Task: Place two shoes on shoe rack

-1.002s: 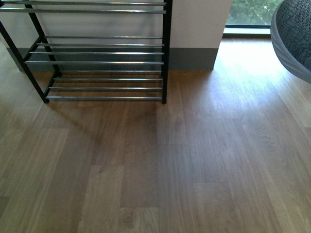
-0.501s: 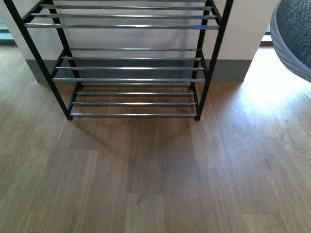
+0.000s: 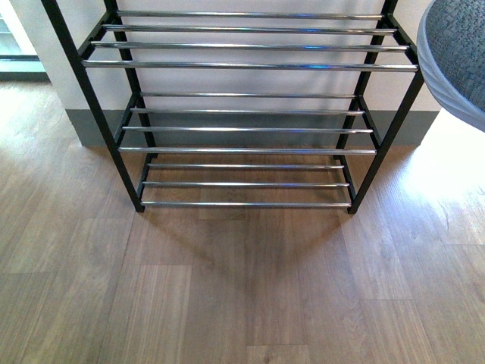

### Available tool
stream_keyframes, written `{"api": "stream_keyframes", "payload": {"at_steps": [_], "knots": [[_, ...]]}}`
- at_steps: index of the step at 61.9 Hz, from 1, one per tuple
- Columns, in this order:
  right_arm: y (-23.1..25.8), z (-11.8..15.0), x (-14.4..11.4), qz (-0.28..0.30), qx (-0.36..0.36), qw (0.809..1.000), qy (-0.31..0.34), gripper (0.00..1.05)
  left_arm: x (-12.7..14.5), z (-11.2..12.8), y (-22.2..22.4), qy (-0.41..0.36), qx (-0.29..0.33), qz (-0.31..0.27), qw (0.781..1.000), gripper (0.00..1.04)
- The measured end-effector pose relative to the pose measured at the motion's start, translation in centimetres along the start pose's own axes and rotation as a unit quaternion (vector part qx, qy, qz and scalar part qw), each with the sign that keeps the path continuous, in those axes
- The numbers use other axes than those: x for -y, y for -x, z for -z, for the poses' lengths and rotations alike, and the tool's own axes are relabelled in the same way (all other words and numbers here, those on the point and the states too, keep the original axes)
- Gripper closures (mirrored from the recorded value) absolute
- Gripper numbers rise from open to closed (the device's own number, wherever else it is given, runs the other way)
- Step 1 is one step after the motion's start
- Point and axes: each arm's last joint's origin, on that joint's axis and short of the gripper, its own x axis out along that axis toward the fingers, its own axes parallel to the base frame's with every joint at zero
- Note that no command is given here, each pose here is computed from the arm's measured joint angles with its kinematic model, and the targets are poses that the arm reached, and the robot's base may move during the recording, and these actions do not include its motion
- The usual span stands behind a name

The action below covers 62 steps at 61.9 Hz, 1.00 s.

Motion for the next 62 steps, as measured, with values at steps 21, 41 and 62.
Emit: {"api": "stream_keyframes", "payload": {"at_steps": [21, 41, 62], "knots": [[0.0, 0.0, 0.01, 0.001, 0.0, 1.0, 0.0, 1.03, 0.01, 0.0, 0.0, 0.0, 0.0, 0.002, 1.0, 1.02], [0.0, 0.0, 0.01, 0.001, 0.0, 1.0, 0.0, 1.03, 0.01, 0.0, 0.0, 0.0, 0.0, 0.002, 1.0, 1.02], [0.0, 0.0, 0.01, 0.001, 0.0, 1.0, 0.0, 1.03, 0.01, 0.01, 0.01, 0.0, 0.0, 0.002, 1.0, 1.02]]}}
